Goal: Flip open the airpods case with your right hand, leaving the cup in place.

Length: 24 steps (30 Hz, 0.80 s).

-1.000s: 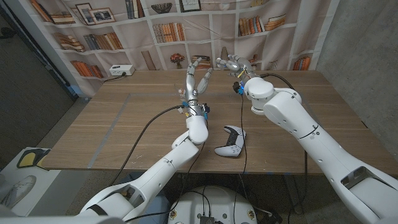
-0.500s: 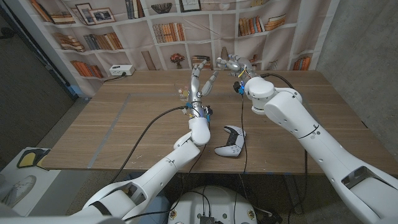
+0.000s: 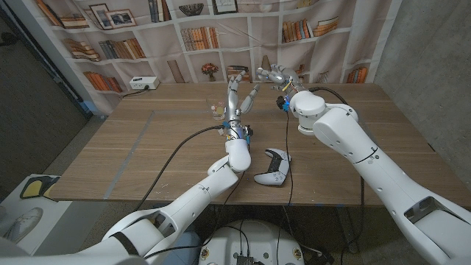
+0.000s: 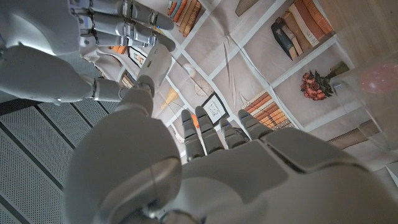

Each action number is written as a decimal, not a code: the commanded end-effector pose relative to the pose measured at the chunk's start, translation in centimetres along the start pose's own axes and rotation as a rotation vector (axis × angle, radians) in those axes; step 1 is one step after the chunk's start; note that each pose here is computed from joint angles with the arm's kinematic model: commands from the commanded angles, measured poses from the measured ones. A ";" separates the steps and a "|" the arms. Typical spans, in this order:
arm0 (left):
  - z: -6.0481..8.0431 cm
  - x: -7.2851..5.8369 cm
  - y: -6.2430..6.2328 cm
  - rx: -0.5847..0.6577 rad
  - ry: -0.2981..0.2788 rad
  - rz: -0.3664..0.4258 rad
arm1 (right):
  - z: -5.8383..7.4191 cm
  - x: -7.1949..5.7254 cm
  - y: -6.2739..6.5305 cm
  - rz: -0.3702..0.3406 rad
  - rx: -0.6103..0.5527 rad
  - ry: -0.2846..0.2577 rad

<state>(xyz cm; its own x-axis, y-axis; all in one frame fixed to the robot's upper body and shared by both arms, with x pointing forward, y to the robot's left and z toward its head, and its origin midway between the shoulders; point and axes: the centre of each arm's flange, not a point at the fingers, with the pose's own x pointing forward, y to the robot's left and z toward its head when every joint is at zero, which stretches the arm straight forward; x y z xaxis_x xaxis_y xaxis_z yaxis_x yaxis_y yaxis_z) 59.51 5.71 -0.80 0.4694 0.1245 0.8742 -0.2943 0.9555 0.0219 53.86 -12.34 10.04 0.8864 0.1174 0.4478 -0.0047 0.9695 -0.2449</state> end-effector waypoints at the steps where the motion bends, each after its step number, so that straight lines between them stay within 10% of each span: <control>1: 0.0 0.1 -0.7 0.025 -0.023 0.001 | -0.3 -0.1 0.1 0.001 0.006 0.005; 24: -0.5 0.0 -1.2 0.037 -0.024 0.007 | -0.6 -0.1 -0.1 -0.003 0.019 0.009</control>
<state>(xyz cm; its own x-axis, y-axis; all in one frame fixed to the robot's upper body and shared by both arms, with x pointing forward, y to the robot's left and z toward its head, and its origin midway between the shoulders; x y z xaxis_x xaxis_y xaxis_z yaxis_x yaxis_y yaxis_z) 59.98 5.03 -0.95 0.4465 0.1288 0.8855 -0.3265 0.9448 0.0273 53.96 -12.44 9.63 0.8902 0.1121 0.4415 -0.0072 0.9726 -0.2325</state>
